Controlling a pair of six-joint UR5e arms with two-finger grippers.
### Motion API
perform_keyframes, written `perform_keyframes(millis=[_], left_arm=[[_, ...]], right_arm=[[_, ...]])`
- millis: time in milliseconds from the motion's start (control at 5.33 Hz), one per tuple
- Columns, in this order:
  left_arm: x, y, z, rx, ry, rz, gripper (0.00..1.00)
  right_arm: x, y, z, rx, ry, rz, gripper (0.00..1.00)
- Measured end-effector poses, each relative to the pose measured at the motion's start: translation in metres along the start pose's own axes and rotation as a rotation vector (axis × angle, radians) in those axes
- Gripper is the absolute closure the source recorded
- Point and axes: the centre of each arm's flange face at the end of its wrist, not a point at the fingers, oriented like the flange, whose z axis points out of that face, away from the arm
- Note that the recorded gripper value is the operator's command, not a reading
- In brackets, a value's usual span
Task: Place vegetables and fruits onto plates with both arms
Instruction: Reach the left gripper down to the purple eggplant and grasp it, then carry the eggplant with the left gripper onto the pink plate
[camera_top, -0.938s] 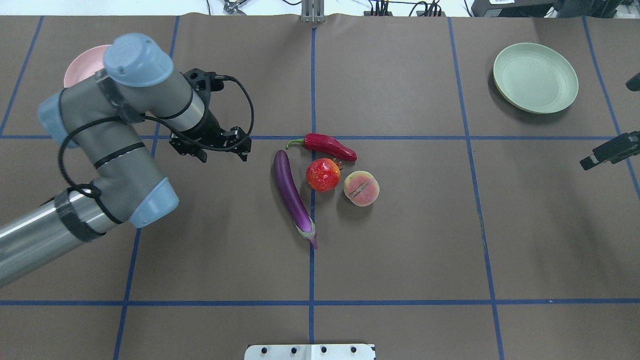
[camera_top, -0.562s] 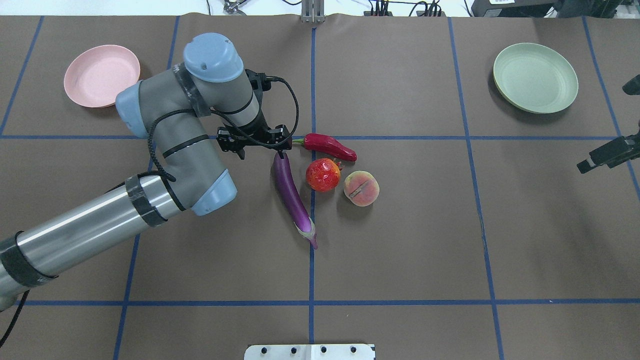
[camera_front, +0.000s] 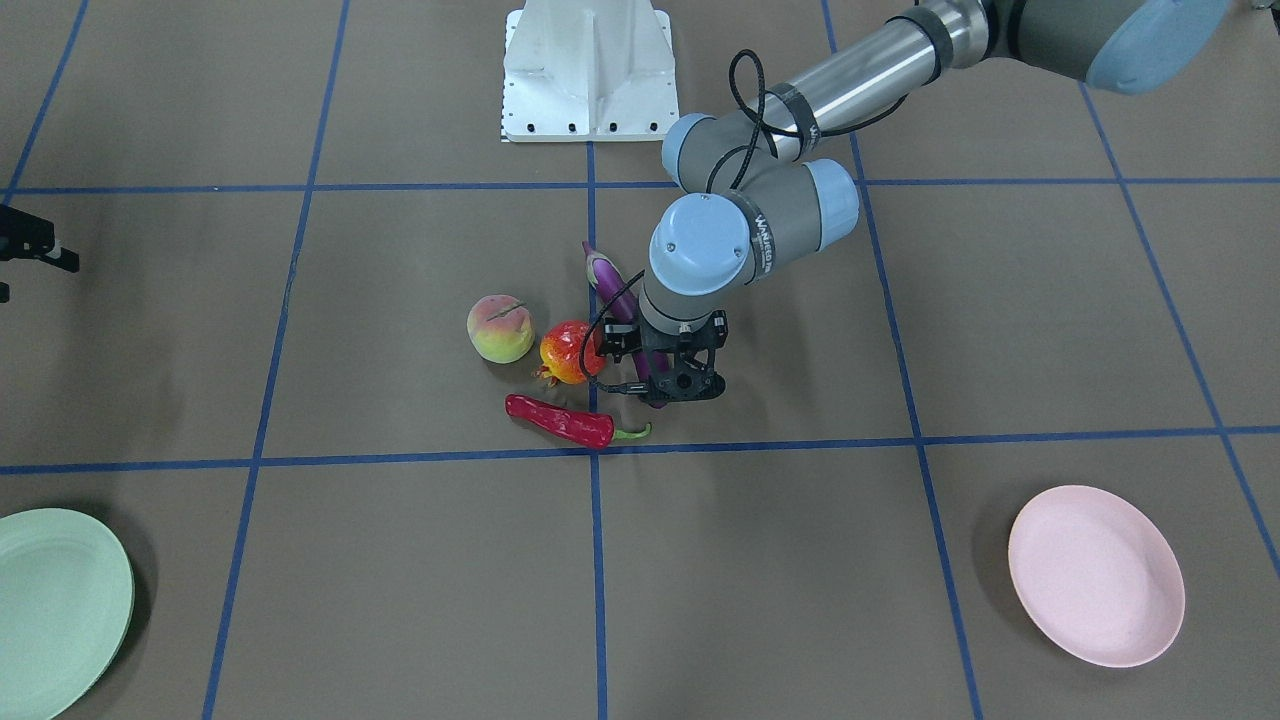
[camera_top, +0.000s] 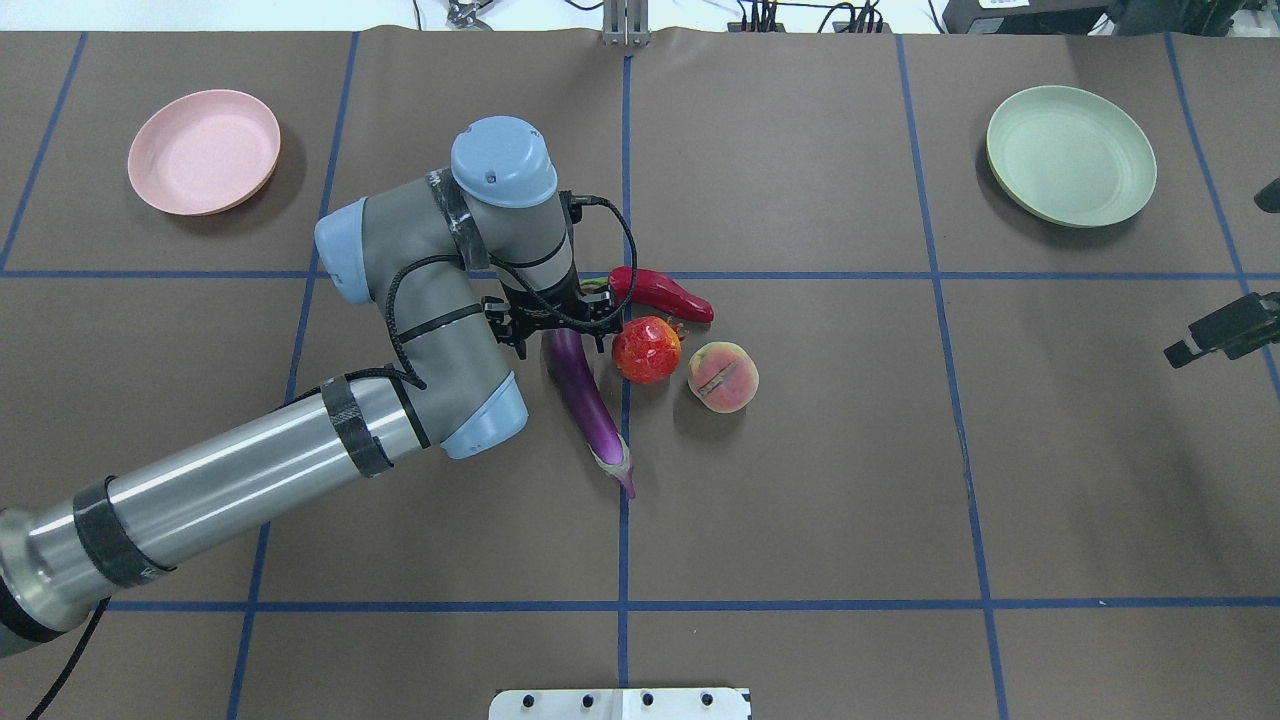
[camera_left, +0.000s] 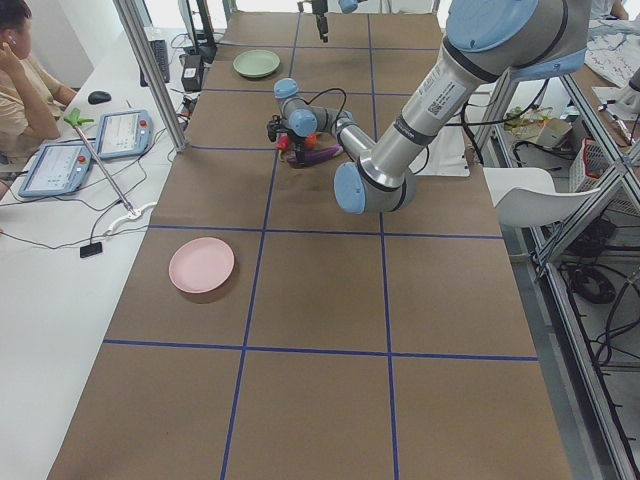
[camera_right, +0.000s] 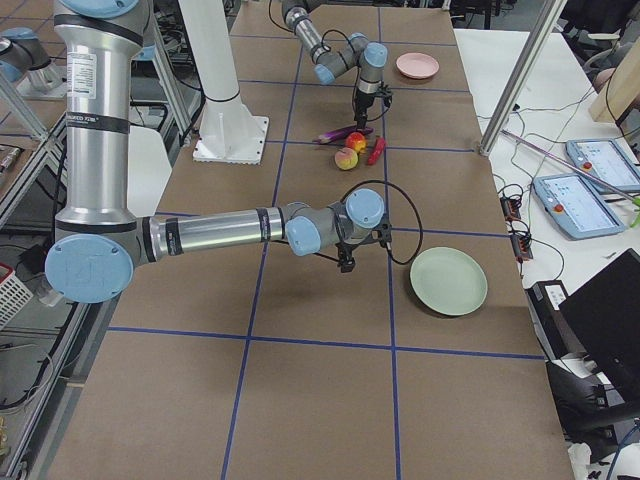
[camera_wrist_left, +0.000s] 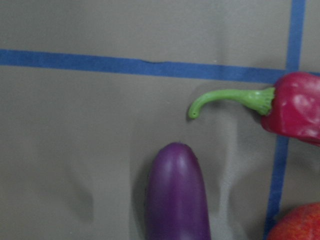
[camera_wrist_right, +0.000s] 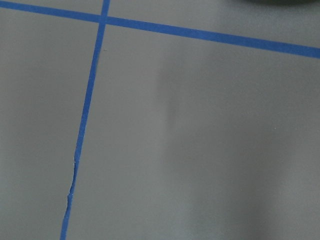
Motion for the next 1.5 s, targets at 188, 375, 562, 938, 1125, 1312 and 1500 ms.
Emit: perform_keyframes(millis=[188,375,562,938,1125,1312,1500], left_arm=[[-0.001,0.0,0.005,-0.005,-0.008,-0.009,0.99],[0.0,0.0,0.007,-0.007,-0.007,-0.045,1.0],[0.001,0.001,0.006,-0.009,-0.001,-0.088,1.0],[-0.006,-0.008,-0.035,0.01,0.043,-0.112,1.0],[-0.047,-0.03,-0.08,0.02,0.078,-0.148,1.0],[-0.112,-0.059,-0.113,0.046,0.084,-0.177,1.0],[-0.196,-0.108,-0.135,0.091,0.045,-0.18,1.0]], right_arm=[[0.001,0.001,0.0,-0.001,0.0,0.003,0.0],[0.001,0.001,0.0,-0.001,0.0,0.003,0.0],[0.0,0.001,0.0,0.0,0.0,0.001,0.0],[-0.015,-0.016,-0.005,0.019,0.001,-0.009,0.0],[-0.037,-0.039,-0.012,0.042,-0.004,0.017,0.0],[-0.066,-0.063,-0.016,0.059,-0.013,0.036,0.0],[-0.091,-0.08,-0.019,0.073,-0.017,0.039,0.0]])
